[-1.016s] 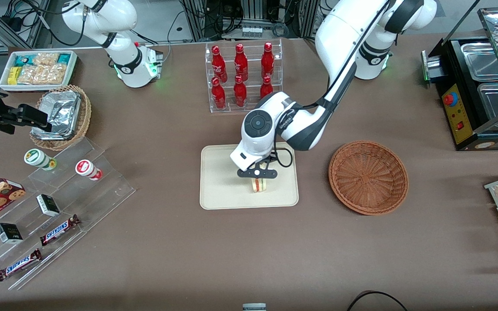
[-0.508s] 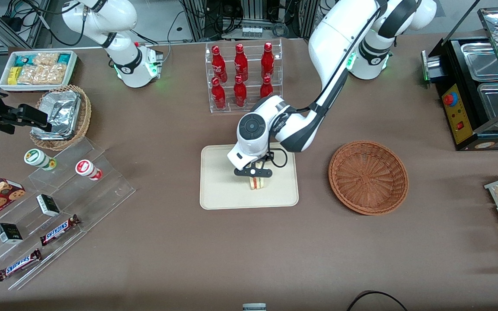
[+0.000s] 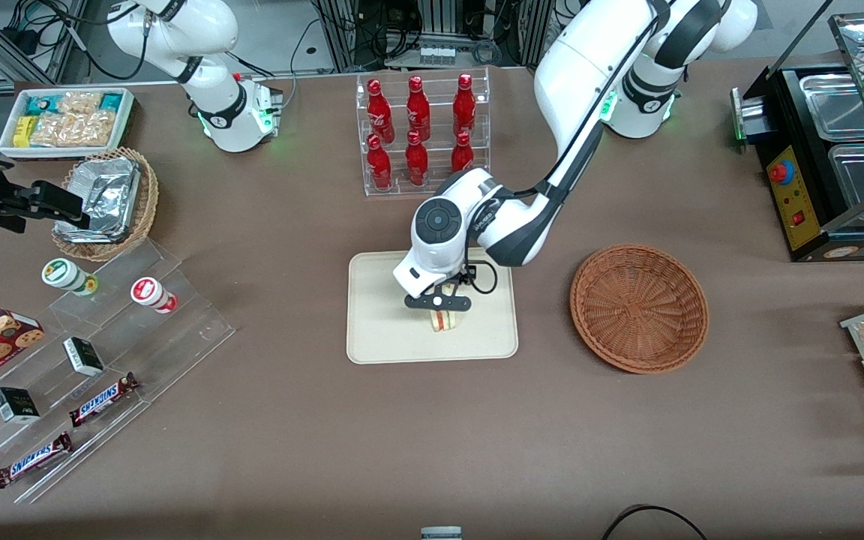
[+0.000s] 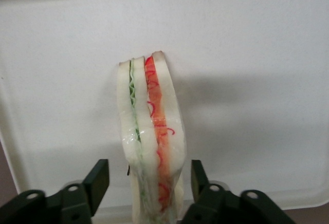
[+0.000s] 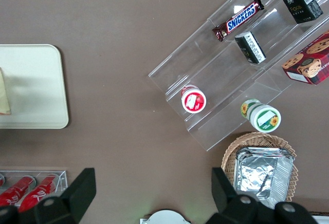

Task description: Place sandwich from basket to tray

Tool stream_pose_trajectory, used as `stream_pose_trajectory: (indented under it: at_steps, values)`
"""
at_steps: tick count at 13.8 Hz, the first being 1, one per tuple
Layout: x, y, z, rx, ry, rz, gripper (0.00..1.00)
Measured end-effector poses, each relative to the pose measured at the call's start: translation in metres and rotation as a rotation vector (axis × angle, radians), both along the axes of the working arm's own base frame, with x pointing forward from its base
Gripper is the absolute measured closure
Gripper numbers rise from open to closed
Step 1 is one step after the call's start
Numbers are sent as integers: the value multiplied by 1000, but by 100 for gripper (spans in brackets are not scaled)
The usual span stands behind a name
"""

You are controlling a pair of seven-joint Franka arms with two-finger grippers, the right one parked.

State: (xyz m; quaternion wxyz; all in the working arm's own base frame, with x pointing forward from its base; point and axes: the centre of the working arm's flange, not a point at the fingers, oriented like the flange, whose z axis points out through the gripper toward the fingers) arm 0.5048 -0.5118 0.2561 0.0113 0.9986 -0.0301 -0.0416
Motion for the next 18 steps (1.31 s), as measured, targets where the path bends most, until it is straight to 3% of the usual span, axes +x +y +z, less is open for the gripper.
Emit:
stream_pose_trajectory:
  at_steps: [2,8,14,18]
  values:
    - [7,7,39,4,-12,42,1]
    - [51,112,199,1,-66,264,0]
    - [73,229,266,51,-45,412,0]
    - [82,344,305,70,2,323,0]
